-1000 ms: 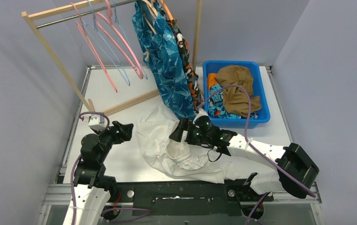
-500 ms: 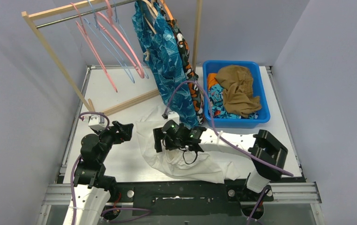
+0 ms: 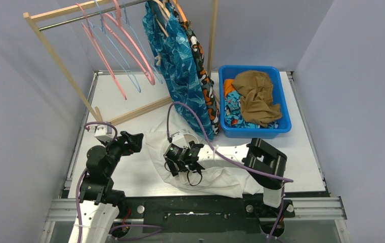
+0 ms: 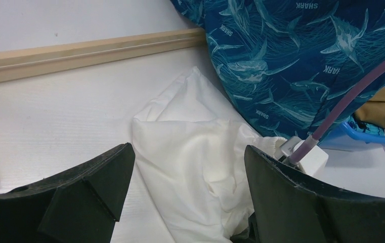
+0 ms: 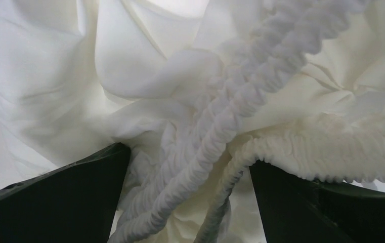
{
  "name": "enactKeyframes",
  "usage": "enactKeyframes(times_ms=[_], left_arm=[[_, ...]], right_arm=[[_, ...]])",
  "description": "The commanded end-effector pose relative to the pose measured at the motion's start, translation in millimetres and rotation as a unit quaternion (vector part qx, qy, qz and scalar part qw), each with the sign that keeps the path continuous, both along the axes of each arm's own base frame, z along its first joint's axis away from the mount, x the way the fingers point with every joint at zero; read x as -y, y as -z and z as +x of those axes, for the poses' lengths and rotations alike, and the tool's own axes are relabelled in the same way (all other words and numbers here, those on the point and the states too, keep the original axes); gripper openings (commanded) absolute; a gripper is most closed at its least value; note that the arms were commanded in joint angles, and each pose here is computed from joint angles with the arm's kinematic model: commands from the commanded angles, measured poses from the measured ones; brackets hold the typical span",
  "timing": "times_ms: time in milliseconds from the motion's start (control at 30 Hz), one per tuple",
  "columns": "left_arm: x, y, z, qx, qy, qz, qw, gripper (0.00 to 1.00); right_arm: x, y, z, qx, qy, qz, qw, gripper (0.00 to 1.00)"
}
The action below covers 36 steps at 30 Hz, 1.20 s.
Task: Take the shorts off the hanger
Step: Pick up the shorts at the center of the board.
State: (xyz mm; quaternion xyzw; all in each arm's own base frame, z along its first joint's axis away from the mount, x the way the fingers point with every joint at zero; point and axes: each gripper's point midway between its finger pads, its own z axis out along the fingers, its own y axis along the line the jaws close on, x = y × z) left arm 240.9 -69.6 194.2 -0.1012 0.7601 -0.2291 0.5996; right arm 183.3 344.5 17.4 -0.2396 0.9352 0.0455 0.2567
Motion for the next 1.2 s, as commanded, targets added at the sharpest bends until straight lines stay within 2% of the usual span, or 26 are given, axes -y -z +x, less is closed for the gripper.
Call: enactKeyframes(times_ms=[0, 100, 267, 400, 433, 633, 767, 900, 1033, 1167], left_arm=[[-2.4, -31.0, 2.6, 0.045, -0.004, 0.001, 0.999, 0.80], [-2.0, -30.8, 2.6, 0.045, -0.003, 0.001, 0.999, 0.80], [-2.3, -30.7, 2.8, 0.045, -0.004, 0.001, 0.999, 0.80], [-2.6, -30.2, 3.0, 0.044, -0.005, 0.001, 0.999, 0.80], [-2.1, -30.2, 2.8, 0.044, -0.004, 0.001, 0.999, 0.80], [-2.0, -29.7, 3.2, 0.042, -0.003, 0.001, 0.999, 0.80], [-1.8, -29.5, 3.2, 0.042, -0.003, 0.001, 0.999, 0.80], [-2.0, -29.4, 3.3, 0.042, -0.003, 0.001, 0.999, 0.80], [-1.3, -29.5, 3.3, 0.042, -0.001, 0.001, 0.999, 0.80], [-1.2, -28.5, 3.8, 0.040, -0.001, 0.000, 0.999, 0.80]], right_arm=[[14.6, 31.8, -8.8, -0.013, -0.029, -0.047, 0.998, 0.83], [16.4, 32.1, -7.7, -0.004, -0.026, -0.039, 0.999, 0.60], [17.9, 11.7, 3.7, 0.036, -0.024, -0.017, 0.999, 0.37], [10.6, -21.0, 13.3, 0.079, -0.034, 0.041, 0.995, 0.05], [10.4, -29.4, 15.6, 0.090, -0.033, 0.053, 0.994, 0.01], [14.5, -104.5, 31.0, 0.169, -0.007, 0.121, 0.978, 0.00], [36.7, -155.9, 38.7, 0.229, 0.027, 0.162, 0.960, 0.00], [78.2, -204.4, 43.2, 0.287, 0.086, 0.194, 0.934, 0.00], [131.1, -248.5, 42.4, 0.334, 0.161, 0.240, 0.897, 0.00], [173.6, -273.3, 38.6, 0.358, 0.214, 0.260, 0.871, 0.00]])
